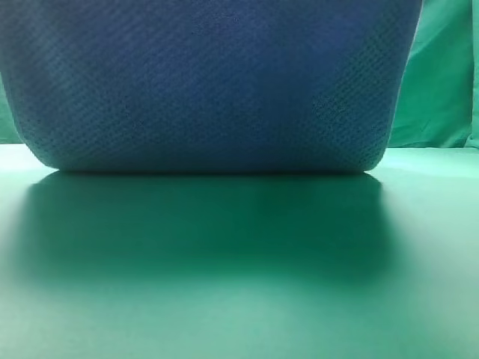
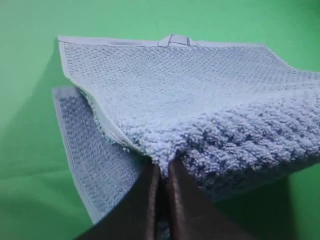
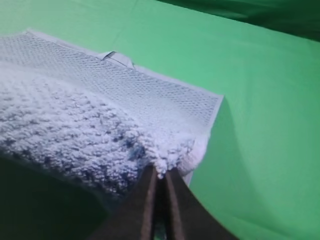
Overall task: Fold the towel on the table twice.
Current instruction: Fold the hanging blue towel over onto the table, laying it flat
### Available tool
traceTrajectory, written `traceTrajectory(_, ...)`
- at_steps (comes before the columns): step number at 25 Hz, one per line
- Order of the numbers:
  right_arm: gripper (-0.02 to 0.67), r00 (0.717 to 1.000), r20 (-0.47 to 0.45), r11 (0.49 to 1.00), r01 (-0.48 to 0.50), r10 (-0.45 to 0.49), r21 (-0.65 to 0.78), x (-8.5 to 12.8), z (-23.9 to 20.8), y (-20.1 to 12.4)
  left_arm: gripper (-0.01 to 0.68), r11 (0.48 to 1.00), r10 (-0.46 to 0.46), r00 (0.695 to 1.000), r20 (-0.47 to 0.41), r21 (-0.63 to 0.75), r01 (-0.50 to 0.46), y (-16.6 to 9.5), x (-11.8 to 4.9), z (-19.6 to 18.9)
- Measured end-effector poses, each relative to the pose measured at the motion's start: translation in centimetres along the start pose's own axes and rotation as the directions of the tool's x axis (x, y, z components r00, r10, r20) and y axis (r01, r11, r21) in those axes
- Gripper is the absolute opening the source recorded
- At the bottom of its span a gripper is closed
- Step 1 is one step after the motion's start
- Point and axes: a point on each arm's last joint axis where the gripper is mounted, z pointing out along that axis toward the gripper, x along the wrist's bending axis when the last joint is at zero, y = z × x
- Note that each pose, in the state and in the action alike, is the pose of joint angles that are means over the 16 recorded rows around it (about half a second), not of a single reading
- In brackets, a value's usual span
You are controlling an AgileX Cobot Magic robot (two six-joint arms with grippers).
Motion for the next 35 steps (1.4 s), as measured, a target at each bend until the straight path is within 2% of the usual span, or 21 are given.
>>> traceTrajectory(10, 0.000, 0.997, -0.070, 1.000, 0.014, -0.013, 0.017, 3.1, -3.3, -5.4, 0.000, 1.000, 0.011, 1.000, 0.009, 0.018, -0.011, -6.7, -0.8, -3.8)
traceTrajectory(21, 0.000, 0.994, -0.090, 0.996, -0.061, 0.066, 0.057, 3.7, -5.8, -9.6, 0.000, 0.994, -0.033, 0.999, 0.042, 0.109, 0.028, -12.5, -0.7, -4.3)
traceTrajectory(28, 0.000, 0.990, -0.078, 0.991, -0.109, 0.114, 0.076, 3.7, -4.7, -11.3, 0.000, 0.989, -0.088, 0.995, 0.047, 0.121, 0.082, -13.9, -0.2, -3.3)
traceTrajectory(35, 0.000, 0.988, -0.036, 0.987, -0.149, 0.151, 0.062, 3.0, -1.8, -10.4, 0.000, 0.988, -0.125, 0.992, 0.031, 0.093, 0.122, -13.0, 0.6, -1.3)
